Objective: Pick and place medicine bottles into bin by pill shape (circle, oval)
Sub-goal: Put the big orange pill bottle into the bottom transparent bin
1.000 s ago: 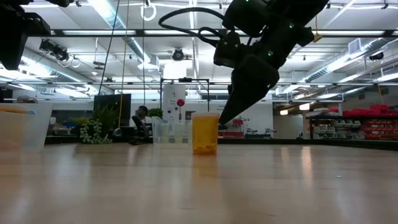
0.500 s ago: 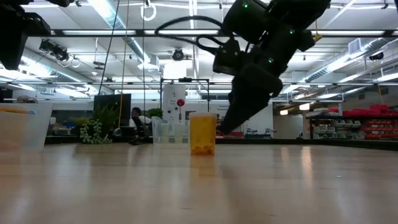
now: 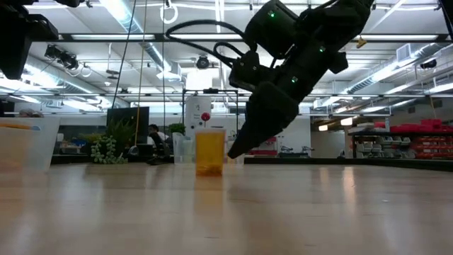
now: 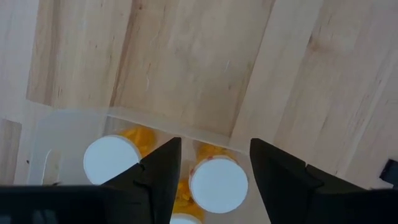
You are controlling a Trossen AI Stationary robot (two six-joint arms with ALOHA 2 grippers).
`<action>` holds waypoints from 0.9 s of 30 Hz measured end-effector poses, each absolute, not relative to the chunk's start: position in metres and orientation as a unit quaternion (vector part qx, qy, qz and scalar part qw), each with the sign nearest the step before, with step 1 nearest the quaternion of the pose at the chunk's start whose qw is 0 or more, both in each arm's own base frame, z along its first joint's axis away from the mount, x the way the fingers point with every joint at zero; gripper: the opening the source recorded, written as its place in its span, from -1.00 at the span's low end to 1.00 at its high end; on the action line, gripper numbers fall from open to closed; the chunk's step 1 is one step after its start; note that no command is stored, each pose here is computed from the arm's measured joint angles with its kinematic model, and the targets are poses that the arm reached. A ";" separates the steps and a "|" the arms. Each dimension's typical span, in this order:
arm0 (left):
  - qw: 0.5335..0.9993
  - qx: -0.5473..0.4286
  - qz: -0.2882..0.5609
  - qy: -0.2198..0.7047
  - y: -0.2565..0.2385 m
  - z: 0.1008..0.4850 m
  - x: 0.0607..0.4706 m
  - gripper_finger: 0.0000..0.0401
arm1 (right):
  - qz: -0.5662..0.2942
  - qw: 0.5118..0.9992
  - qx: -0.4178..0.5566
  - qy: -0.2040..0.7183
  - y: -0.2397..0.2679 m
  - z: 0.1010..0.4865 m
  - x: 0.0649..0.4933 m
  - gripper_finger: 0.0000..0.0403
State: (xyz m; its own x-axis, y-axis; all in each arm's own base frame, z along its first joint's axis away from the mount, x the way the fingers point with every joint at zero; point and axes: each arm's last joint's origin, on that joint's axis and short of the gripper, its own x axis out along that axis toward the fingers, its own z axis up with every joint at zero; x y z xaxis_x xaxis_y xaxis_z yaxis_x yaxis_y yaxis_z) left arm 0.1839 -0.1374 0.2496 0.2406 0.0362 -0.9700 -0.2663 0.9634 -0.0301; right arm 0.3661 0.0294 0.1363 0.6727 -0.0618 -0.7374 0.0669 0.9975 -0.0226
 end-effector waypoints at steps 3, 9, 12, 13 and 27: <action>0.782 -0.094 0.096 0.608 -0.137 0.250 0.184 -0.01 | -0.032 0.914 0.005 0.404 0.030 0.129 0.369 0.31; 0.782 -0.094 0.096 0.608 -0.137 0.250 0.184 -0.02 | -0.033 0.923 0.012 0.384 0.030 0.125 0.374 0.31; 0.782 -0.095 0.097 0.608 -0.137 0.250 0.184 -0.01 | -0.044 0.927 0.005 0.373 0.030 0.126 0.375 0.30; 0.782 -0.095 0.097 0.608 -0.137 0.250 0.184 0.00 | -0.044 0.928 0.003 0.370 0.030 0.127 0.376 0.30; 0.788 -0.097 0.089 0.601 -0.137 0.250 0.187 -0.03 | -0.032 0.922 0.010 0.386 0.034 0.125 0.373 0.14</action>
State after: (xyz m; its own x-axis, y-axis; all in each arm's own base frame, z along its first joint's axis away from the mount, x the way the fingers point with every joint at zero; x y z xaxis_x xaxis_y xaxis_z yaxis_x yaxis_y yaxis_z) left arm 0.1874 -0.1367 0.2502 0.2615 0.0242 -0.9649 -0.2573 0.9653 -0.0455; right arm 0.3732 0.0342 0.1245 0.7001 -0.0521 -0.7121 0.0669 0.9977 -0.0072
